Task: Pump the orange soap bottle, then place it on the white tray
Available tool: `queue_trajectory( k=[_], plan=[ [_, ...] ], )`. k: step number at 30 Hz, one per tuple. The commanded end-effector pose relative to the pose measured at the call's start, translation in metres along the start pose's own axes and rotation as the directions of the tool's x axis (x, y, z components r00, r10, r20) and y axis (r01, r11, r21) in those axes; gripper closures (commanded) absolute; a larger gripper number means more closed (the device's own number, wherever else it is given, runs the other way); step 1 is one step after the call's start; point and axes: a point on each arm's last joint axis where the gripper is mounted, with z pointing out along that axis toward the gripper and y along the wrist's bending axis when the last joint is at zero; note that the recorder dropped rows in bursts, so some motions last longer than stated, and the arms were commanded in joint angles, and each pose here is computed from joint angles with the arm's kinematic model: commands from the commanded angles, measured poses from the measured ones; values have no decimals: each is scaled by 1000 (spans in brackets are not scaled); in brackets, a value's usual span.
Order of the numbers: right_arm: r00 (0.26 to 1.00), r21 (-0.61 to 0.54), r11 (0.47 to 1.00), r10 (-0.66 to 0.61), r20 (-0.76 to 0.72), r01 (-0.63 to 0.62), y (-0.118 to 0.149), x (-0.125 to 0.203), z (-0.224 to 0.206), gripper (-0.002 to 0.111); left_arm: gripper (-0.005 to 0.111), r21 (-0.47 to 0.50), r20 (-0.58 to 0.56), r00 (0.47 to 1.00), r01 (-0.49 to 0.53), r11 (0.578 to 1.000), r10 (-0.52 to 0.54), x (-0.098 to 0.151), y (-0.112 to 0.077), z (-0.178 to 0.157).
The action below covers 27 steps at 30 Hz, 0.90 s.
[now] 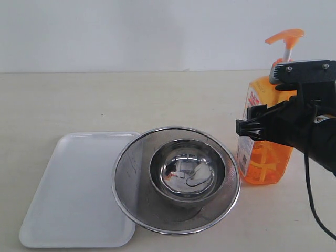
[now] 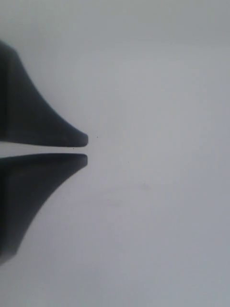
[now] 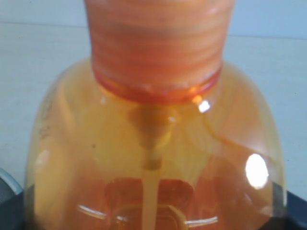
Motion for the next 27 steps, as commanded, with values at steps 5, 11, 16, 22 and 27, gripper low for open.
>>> queue_trajectory(
  k=[5,11,16,22,27],
  plan=[
    [997,31,1000,-9,72,7,-2,-10,0,109,102,8,-31,995,95,995,-95,8,-3,-1],
    [997,31,1000,-9,72,7,-2,-10,0,109,102,38,-105,988,119,992,-114,32,-14,-2],
    [997,31,1000,-9,72,7,-2,-10,0,109,102,44,-168,974,162,986,-152,51,-24,-4],
    [997,31,1000,-9,72,7,-2,-10,0,109,102,64,-222,961,182,981,-164,68,-35,-7],
    [997,31,1000,-9,72,7,-2,-10,0,109,102,53,-256,949,204,978,-184,77,-40,-9]
  ],
)
